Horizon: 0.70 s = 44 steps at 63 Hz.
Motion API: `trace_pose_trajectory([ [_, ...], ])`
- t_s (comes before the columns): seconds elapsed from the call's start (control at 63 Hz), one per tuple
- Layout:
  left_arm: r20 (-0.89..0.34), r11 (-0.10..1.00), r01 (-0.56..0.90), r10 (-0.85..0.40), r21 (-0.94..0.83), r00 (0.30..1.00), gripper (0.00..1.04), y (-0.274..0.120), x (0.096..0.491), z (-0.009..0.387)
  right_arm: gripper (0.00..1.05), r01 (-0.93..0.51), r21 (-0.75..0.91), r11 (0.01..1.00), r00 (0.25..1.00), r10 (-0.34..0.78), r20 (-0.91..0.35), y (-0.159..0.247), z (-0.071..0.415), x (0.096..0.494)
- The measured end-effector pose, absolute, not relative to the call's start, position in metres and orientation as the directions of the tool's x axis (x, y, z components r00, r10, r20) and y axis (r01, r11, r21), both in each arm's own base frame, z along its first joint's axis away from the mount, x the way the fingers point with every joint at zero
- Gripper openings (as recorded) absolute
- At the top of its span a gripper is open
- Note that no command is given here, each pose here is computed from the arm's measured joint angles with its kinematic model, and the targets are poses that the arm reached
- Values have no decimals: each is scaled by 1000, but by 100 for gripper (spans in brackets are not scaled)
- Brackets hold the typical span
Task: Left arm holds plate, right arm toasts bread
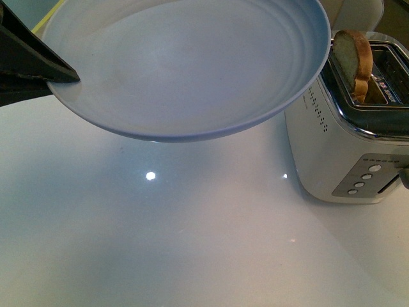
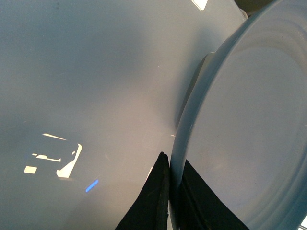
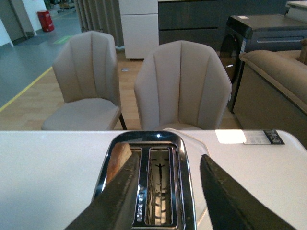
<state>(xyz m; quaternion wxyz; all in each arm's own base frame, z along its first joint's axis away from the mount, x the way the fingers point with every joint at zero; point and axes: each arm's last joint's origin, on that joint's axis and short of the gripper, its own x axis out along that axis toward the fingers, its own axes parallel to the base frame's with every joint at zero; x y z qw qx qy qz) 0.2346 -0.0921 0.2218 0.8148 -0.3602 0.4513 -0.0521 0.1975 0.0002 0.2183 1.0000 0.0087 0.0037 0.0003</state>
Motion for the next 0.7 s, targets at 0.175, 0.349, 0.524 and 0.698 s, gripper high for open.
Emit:
trace_pose_trajectory([
  [0.175, -698, 737, -241, -404, -631, 592, 3, -92, 234, 222, 8, -1, 9, 1000, 1000, 2, -13, 0, 203, 180],
  [0.349, -700, 742, -243, -396, -625, 594, 3, -92, 234, 222, 2, -1, 4, 1000, 1000, 1, -8, 0, 192, 163],
  [0.524, -703, 744, -243, -395, -622, 592, 3, -93, 234, 222, 2, -1, 4, 1000, 1000, 2, -9, 0, 184, 151],
  [0.698, -704, 746, -242, -394, -620, 590, 3, -93, 233, 222, 2, -1, 4, 1000, 1000, 1, -9, 0, 178, 140],
])
